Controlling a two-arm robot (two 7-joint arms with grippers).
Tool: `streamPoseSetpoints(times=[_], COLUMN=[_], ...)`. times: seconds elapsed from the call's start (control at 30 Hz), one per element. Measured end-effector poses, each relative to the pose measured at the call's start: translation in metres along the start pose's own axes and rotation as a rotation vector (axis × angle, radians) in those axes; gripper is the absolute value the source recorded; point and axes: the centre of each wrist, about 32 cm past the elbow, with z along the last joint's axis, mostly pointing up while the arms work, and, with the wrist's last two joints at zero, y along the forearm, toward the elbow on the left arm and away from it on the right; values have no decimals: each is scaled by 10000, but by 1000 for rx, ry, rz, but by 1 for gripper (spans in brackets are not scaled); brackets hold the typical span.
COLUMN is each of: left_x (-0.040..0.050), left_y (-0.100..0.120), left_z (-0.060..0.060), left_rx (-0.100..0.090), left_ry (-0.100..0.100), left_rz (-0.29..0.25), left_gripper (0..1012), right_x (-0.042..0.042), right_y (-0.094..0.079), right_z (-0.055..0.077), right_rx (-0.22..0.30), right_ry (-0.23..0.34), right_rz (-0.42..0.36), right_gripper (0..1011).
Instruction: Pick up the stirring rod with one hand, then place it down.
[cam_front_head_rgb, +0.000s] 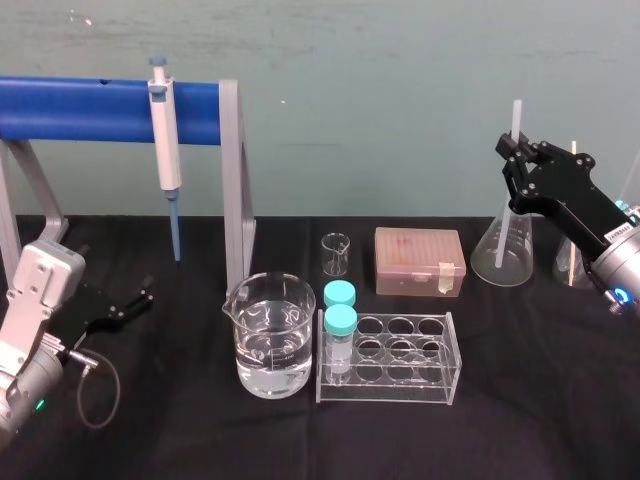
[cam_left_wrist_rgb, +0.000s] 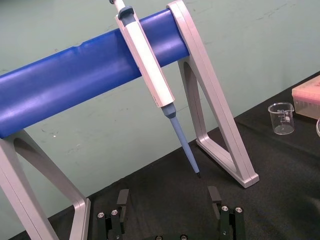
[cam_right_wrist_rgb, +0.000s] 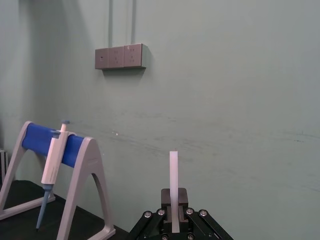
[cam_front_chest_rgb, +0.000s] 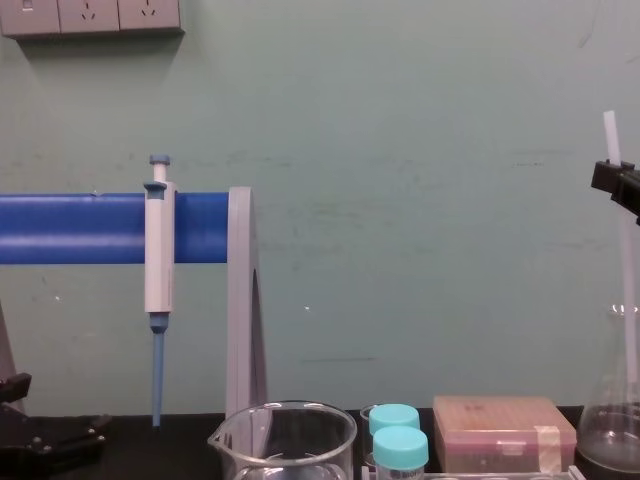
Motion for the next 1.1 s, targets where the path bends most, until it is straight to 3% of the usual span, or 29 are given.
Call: streamPoseSetpoints(times=[1.1], left_x=[0], left_y=[0], left_z=[0], left_rx=[0], left_ry=[0], left_rz=[0], left_gripper=[1000], right_x=[-53], right_y=[14], right_z=[-30], right_rx=[-11], right_ry=[20], right_rz=[14], right_gripper=[70])
